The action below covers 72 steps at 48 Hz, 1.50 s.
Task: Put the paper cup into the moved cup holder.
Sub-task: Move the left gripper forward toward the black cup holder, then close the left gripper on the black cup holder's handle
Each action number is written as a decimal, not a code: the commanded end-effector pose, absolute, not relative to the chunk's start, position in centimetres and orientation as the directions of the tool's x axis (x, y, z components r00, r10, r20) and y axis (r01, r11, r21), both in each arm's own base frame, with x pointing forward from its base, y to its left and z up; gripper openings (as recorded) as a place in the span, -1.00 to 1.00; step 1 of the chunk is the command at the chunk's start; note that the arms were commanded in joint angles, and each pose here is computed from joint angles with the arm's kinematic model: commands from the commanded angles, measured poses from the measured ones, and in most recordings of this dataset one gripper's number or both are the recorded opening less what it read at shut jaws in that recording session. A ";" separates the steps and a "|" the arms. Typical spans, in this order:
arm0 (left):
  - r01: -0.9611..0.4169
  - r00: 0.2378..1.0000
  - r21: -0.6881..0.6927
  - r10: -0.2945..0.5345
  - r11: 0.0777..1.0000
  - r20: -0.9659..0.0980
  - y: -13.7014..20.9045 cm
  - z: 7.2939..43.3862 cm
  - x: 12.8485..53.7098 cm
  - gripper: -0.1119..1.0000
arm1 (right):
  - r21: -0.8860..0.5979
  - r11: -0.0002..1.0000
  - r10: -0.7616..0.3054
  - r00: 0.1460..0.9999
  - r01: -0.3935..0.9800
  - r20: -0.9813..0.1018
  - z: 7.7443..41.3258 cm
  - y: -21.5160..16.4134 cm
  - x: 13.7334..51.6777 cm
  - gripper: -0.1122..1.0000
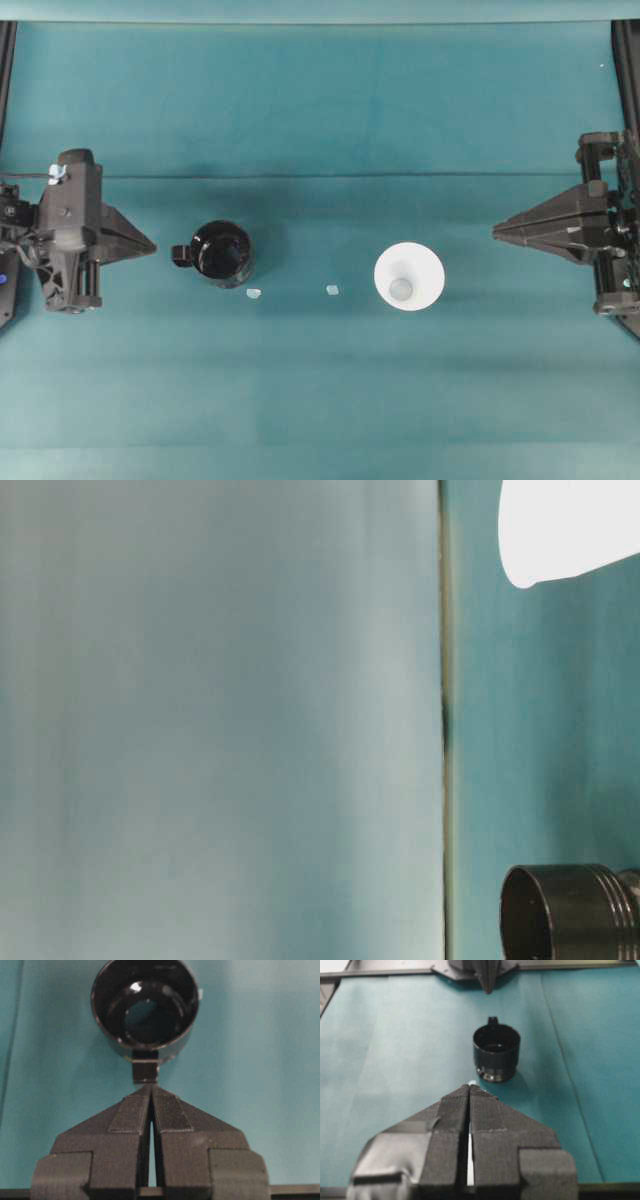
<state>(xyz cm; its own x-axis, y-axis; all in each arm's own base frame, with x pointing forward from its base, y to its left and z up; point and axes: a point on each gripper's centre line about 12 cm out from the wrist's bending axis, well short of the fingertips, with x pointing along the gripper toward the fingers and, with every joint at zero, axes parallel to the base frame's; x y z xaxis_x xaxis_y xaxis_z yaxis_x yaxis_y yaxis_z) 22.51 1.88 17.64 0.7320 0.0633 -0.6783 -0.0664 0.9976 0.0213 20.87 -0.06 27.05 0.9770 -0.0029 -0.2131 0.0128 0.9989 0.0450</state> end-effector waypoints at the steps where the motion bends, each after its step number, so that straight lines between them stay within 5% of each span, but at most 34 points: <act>1: -0.068 0.746 0.021 0.065 0.997 -0.662 1.9 18.2 22.8 -0.78 | 0.057 0.998 -0.002 0.981 0.013 -0.194 27.9 0.0 21.2 -0.76; 8: -0.069 0.742 0.020 0.065 0.997 -0.667 1.9 17.9 22.6 -0.59 | 0.057 0.998 -0.002 0.981 0.013 -0.195 27.8 0.0 21.2 -0.76; 20: -0.090 0.730 0.006 0.070 0.996 -0.679 2.1 17.0 22.2 0.67 | 0.057 0.998 -0.005 0.981 0.016 -0.195 27.8 -0.1 21.2 -0.76; 23: -0.089 0.727 0.007 0.069 0.996 -0.683 2.1 16.6 22.2 0.85 | 0.057 0.998 -0.006 0.981 0.017 -0.195 27.8 -0.1 21.2 -0.76; 72: -0.102 0.725 0.004 0.077 0.995 -0.684 2.8 12.3 26.3 0.73 | 0.058 0.998 -0.007 0.976 0.020 -0.219 27.5 -0.2 21.3 -0.76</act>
